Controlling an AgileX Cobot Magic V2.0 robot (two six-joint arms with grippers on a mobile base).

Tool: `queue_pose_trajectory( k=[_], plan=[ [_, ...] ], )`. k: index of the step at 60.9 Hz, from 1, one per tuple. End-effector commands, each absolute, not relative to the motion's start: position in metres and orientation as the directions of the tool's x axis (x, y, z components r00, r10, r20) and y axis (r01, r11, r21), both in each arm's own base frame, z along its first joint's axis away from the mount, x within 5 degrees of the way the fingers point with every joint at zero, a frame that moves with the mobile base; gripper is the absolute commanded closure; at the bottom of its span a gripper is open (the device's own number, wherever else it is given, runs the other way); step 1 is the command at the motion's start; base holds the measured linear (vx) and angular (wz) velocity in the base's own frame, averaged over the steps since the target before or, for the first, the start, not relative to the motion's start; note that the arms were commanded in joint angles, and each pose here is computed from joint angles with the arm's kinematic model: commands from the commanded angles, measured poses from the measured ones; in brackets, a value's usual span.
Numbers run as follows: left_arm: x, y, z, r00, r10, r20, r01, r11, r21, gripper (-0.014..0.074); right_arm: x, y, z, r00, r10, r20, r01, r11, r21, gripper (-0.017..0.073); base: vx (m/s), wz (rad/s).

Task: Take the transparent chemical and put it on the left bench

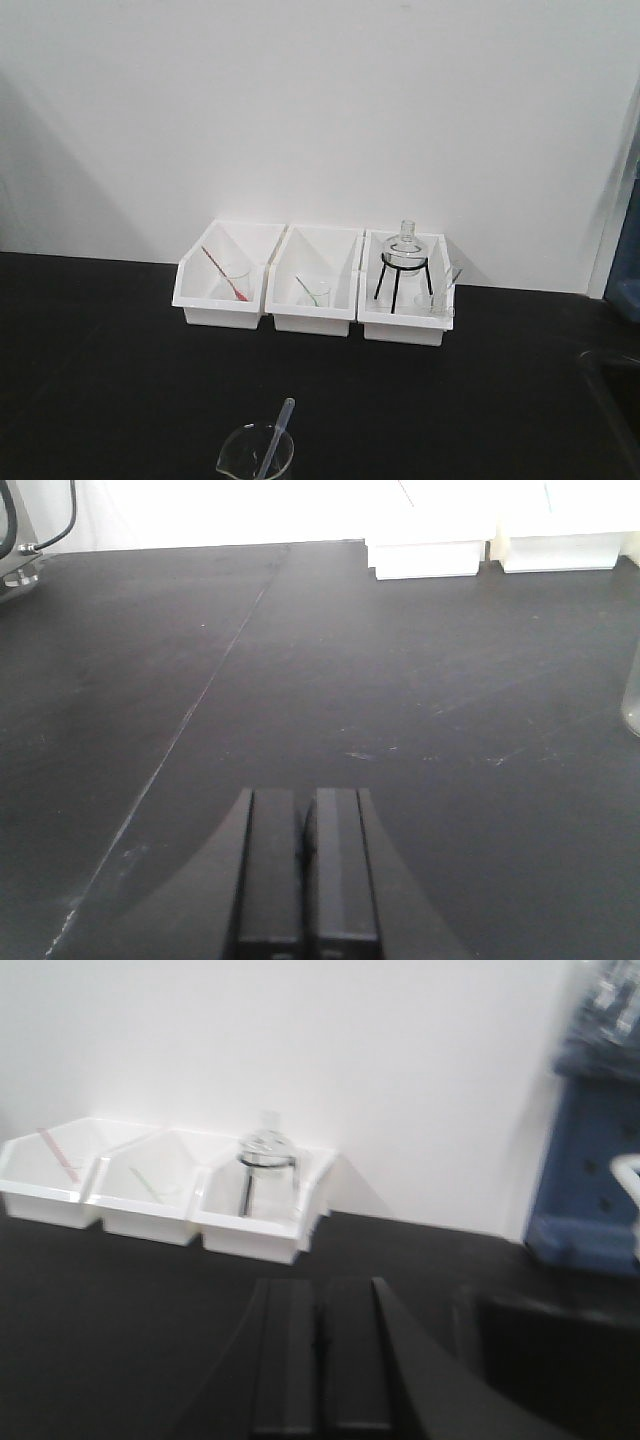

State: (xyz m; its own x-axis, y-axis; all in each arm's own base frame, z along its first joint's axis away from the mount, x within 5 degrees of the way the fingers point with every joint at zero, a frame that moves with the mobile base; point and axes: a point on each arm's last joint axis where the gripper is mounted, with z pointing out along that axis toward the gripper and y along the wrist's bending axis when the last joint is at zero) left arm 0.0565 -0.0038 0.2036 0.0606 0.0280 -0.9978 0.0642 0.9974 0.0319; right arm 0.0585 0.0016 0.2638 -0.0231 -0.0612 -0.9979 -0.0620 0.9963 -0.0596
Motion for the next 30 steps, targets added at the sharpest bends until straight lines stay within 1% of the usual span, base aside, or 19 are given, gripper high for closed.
queue_pose_trajectory(
  k=[1, 3, 6, 11, 13, 30],
  plan=[
    [0.055, -0.004, 0.206, 0.141, 0.014, -0.990, 0.063, 0.998, 0.023, 0.0597, 0.052, 0.001, 0.244, 0.044, -0.007, -0.999, -0.027, 1.000, -0.008, 0.0573, 0.00, 0.00],
    [0.055, -0.004, 0.206, 0.141, 0.014, -0.990, 0.063, 0.998, 0.023, 0.0597, 0.051, 0.000, 0.237, 0.050, 0.002, -0.999, -0.019, 1.000, 0.001, 0.0571, 0.00, 0.00],
    [0.055, -0.004, 0.206, 0.141, 0.014, -0.990, 0.063, 0.998, 0.023, 0.0597, 0.052, 0.000, 0.215, 0.025, -0.009, -1.000, -0.005, 1.000, -0.010, 0.0569, 0.00, 0.00],
    [0.055, -0.004, 0.206, 0.141, 0.014, -0.990, 0.063, 0.998, 0.023, 0.0597, 0.057, 0.000, 0.194, 0.015, -0.029, -0.999, -0.004, 1.000, -0.029, 0.0568, 0.00, 0.00],
    [0.055, -0.004, 0.206, 0.141, 0.014, -0.990, 0.063, 0.998, 0.023, 0.0597, 0.056, 0.000, 0.193, -0.029, -0.026, -0.999, -0.002, 1.000, -0.026, 0.0568, 0.00, 0.00],
    [0.055, -0.004, 0.206, 0.141, 0.014, -0.990, 0.063, 0.998, 0.023, 0.0597, 0.056, 0.000, 0.192, -0.033, -0.026, -0.999, -0.002, 1.000, -0.026, 0.0567, 0.00, 0.00]
  ],
)
